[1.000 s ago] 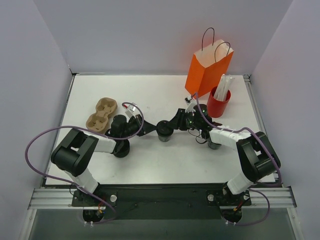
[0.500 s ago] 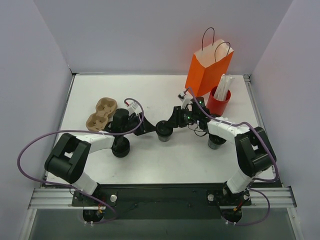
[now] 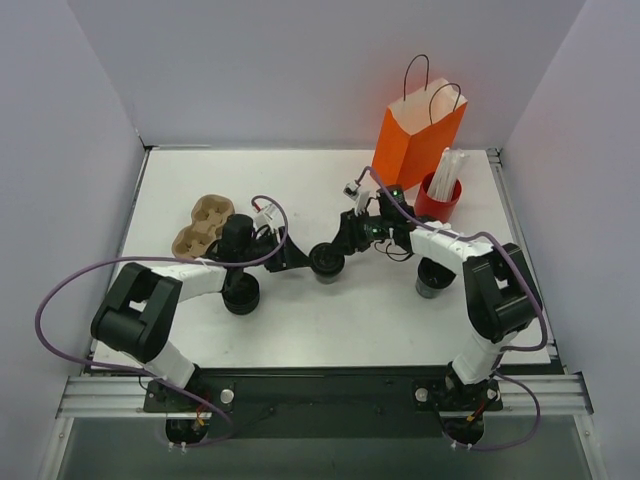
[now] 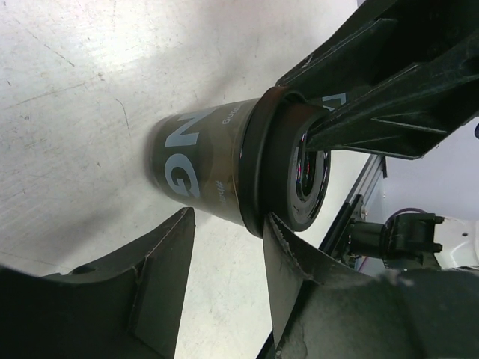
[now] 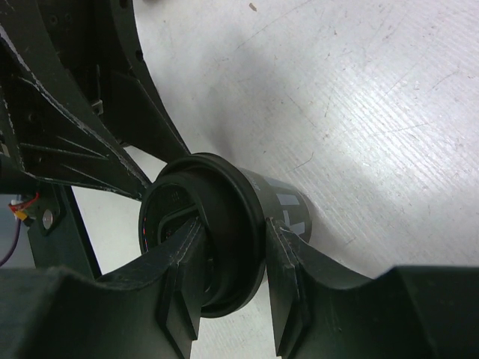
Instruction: Pack the takeout coffee
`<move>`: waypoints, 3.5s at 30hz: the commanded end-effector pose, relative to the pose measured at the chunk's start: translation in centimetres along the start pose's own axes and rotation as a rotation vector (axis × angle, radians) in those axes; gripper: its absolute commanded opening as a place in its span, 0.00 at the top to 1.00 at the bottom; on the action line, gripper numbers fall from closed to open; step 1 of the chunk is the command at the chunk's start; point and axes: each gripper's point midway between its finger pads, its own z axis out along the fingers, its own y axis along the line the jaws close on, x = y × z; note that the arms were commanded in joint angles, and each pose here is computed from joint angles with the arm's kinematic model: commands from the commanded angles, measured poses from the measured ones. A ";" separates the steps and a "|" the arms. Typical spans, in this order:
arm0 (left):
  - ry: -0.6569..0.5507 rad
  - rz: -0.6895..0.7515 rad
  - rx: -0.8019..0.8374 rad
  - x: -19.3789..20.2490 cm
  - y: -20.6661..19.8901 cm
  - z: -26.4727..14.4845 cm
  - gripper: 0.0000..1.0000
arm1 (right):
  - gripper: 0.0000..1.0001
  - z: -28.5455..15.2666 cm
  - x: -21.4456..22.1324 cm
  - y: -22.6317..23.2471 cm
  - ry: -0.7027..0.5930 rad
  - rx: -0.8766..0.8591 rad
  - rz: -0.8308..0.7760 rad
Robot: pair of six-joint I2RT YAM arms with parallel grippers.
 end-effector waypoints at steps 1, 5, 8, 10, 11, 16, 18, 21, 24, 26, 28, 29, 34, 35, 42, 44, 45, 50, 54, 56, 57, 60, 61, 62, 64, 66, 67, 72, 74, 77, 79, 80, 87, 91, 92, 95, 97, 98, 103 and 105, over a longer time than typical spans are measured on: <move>-0.069 0.047 0.126 -2.5 -2.7 -0.6 0.46 | 0.85 0.5 7.7 0.0 0.278 -0.041 0.052; -0.142 0.054 0.107 -4.9 -2.7 -1.8 0.43 | 0.85 0.5 7.8 0.4 0.338 -0.085 0.057; -0.144 0.084 0.092 -5.6 -3.0 -1.9 0.43 | 0.85 0.5 7.6 0.7 0.354 -0.111 0.047; -0.138 0.082 0.088 -5.3 -2.8 -1.9 0.44 | 0.85 0.4 7.5 0.8 0.351 -0.117 0.039; -0.130 0.077 0.085 -4.6 -2.5 -2.0 0.44 | 0.85 0.4 7.6 0.8 0.351 -0.120 0.034; -0.123 0.062 0.093 -2.9 -1.8 -2.4 0.45 | 0.85 0.5 7.6 0.7 0.352 -0.116 0.031; -0.110 0.056 0.105 -1.9 -1.8 -2.4 0.48 | 0.85 0.6 7.7 0.6 0.355 -0.113 0.039; -0.084 0.056 0.113 -0.7 -1.8 -2.0 0.48 | 0.85 0.6 7.8 0.4 0.358 -0.104 0.042; -0.064 0.061 0.122 0.2 -1.9 -1.5 0.48 | 0.85 0.5 7.8 0.3 0.356 -0.094 0.043; -0.054 0.044 0.126 0.9 -1.6 -1.3 0.49 | 0.85 0.5 7.8 0.3 0.354 -0.091 0.045; -0.055 0.043 0.138 1.0 -1.7 -1.3 0.49 | 0.85 0.5 7.7 0.3 0.354 -0.091 0.047; -0.057 0.045 0.140 0.9 -1.8 -1.3 0.49 | 0.85 0.6 7.8 0.3 0.355 -0.089 0.048; -0.042 0.049 0.115 1.6 -1.1 -1.1 0.50 | 0.85 0.6 8.0 0.0 0.352 -0.074 0.058; -0.031 0.043 0.108 2.2 -0.7 -1.1 0.51 | 0.85 0.6 8.0 -0.1 0.353 -0.070 0.059; -0.006 0.034 0.081 4.7 0.2 -0.8 0.54 | 0.85 0.7 8.1 -0.3 0.289 -0.024 0.062; 0.011 0.033 0.074 5.6 0.3 -0.5 0.56 | 0.85 0.7 8.1 -0.8 0.269 0.008 0.067; 0.009 0.034 0.069 5.9 0.4 -0.4 0.59 | 0.85 0.7 8.1 -1.0 0.263 0.021 0.069; 0.010 0.021 0.071 6.4 0.5 -0.2 0.55 | 0.85 0.3 8.3 -1.5 0.188 0.077 0.057; -0.002 0.048 0.018 4.6 0.1 -0.3 0.48 | 0.85 -0.1 7.6 -1.6 0.156 0.113 0.052; -0.063 0.092 -0.009 2.3 -1.0 -0.7 0.42 | 0.85 -0.4 6.8 -1.3 0.123 0.121 0.055; -0.049 0.078 -0.057 2.5 -0.6 -1.1 0.40 | 0.85 -0.5 7.0 -1.4 0.119 0.129 0.058; -0.106 0.099 -0.124 0.8 -1.1 -2.4 0.35 | 0.85 -0.5 6.5 -1.5 0.086 0.148 0.089; -0.127 0.099 -0.118 0.5 -1.8 -2.9 0.34 | 0.85 -0.5 6.7 -1.6 0.084 0.161 0.105; -0.133 0.094 -0.115 0.5 -2.1 -3.2 0.32 | 0.85 -0.5 6.8 -1.6 0.075 0.168 0.141; -0.144 0.083 -0.088 0.9 -3.2 -3.6 0.30 | 0.85 -0.4 7.0 -1.9 0.046 0.188 0.166; -0.154 0.080 -0.074 1.3 -3.9 -3.8 0.29 | 0.85 -0.4 6.4 -1.9 -0.005 0.199 0.205; -0.144 0.071 -0.059 1.8 -4.5 -3.7 0.29 | 0.85 -0.4 7.0 -2.0 -0.009 0.208 0.228; -0.150 0.053 -0.054 2.4 -5.0 -2.9 0.29 | 0.85 -0.2 6.7 -2.1 -0.074 0.226 0.269; -0.143 0.043 -0.048 2.6 -5.0 -2.4 0.29 | 0.85 -0.3 6.9 -2.0 -0.082 0.240 0.272; -0.139 0.018 -0.053 3.1 -4.4 -1.8 0.30 | 0.85 -0.4 6.8 -1.8 -0.101 0.244 0.277; -0.146 0.003 -0.061 3.2 -3.8 -1.6 0.31 | 0.85 -0.5 7.1 -1.7 -0.104 0.254 0.280; -0.146 0.002 -0.059 3.3 -3.8 -1.5 0.32 | 0.85 -0.6 7.3 -1.7 -0.104 0.259 0.283; -0.126 -0.020 -0.077 4.2 -2.2 -0.5 0.43 | 0.85 -0.6 8.0 -1.9 -0.139 0.291 0.306; -0.130 -0.020 -0.111 4.2 -1.1 -0.2 0.46 | 0.85 -0.6 8.6 -1.9 -0.133 0.297 0.306; -0.129 -0.023 -0.121 4.2 -0.8 -0.2 0.46 | 0.85 -0.6 8.9 -2.0 -0.127 0.300 0.307; -0.133 -0.027 -0.123 3.6 -0.5 -0.3 0.46 | 0.85 -0.5 9.4 -2.1 -0.112 0.303 0.307; -0.136 -0.020 -0.103 2.9 -0.9 -0.5 0.45 | 0.85 -0.6 9.4 -2.1 -0.110 0.304 0.302; -0.149 -0.020 -0.103 2.2 -0.7 -0.7 0.45 | 0.85 -0.6 9.4 -2.1 -0.110 0.304 0.300; -0.134 0.023 -0.061 1.0 -1.5 -0.8 0.45 | 0.86 -0.6 9.3 -2.2 -0.107 0.311 0.295; -0.130 0.034 -0.044 0.8 -1.9 -0.7 0.44 | 0.86 -0.6 9.3 -2.3 -0.102 0.315 0.298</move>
